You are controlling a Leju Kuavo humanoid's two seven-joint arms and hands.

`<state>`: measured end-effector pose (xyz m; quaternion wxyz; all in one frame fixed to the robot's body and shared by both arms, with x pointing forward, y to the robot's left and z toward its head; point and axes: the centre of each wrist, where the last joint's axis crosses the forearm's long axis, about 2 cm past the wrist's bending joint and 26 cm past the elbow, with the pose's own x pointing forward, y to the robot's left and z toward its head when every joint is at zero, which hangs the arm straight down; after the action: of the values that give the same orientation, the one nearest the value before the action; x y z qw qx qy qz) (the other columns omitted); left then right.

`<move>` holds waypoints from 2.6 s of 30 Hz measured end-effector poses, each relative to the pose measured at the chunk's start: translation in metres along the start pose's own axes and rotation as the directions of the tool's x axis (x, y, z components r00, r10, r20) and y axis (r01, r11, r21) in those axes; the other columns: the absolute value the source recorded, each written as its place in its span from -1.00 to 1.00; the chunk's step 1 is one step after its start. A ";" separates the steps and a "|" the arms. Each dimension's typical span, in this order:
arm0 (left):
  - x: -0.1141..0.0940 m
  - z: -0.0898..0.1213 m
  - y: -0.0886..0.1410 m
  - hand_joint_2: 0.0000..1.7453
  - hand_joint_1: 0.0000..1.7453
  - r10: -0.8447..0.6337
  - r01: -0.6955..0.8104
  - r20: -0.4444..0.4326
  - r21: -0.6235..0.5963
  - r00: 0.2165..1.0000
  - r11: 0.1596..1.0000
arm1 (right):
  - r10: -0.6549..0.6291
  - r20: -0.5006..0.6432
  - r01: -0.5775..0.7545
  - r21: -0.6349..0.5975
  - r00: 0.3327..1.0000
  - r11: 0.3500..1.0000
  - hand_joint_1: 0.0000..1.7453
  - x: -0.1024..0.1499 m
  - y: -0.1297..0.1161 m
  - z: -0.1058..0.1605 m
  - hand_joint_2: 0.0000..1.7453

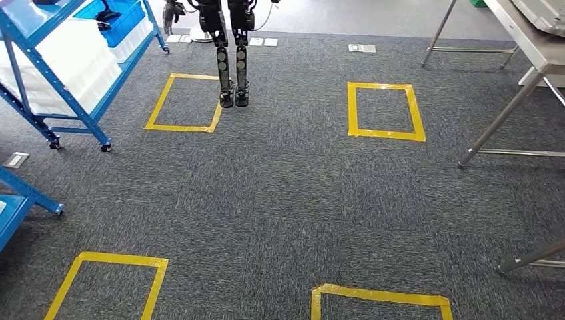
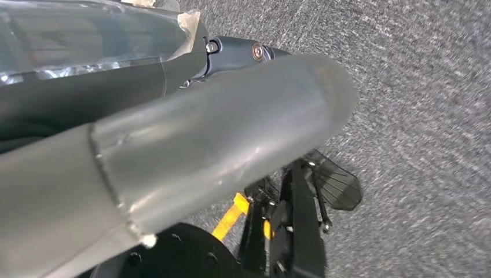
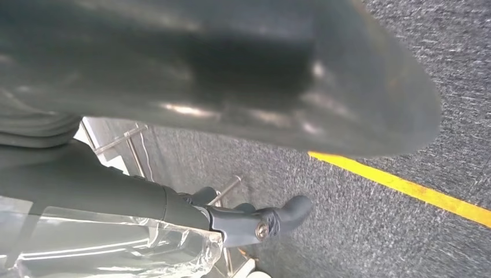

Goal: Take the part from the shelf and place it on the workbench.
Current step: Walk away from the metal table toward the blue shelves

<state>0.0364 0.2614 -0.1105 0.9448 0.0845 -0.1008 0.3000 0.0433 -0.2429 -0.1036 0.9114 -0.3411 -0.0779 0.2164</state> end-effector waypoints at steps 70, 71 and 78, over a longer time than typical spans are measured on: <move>-0.001 0.001 -0.003 0.50 -1.00 0.241 -0.255 0.147 0.083 0.959 0.963 | 0.085 0.159 -0.073 -0.076 0.984 0.994 -1.00 0.011 -0.014 -0.010 -1.00; -0.001 0.001 -0.002 0.00 -1.00 0.241 -0.255 0.152 0.083 0.958 0.963 | 0.088 0.168 -0.075 -0.083 0.982 0.994 -1.00 0.013 -0.016 -0.011 -1.00; 0.000 0.001 -0.002 -1.00 -1.00 0.240 -0.257 0.189 0.072 0.952 0.964 | 0.105 0.201 -0.083 -0.117 0.974 0.990 -1.00 0.016 -0.025 -0.018 -1.00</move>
<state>0.0372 0.2600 -0.1098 0.8814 0.1429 -0.1803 0.4125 0.0713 -0.2634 -0.1006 0.8674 -0.3688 -0.1675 0.2891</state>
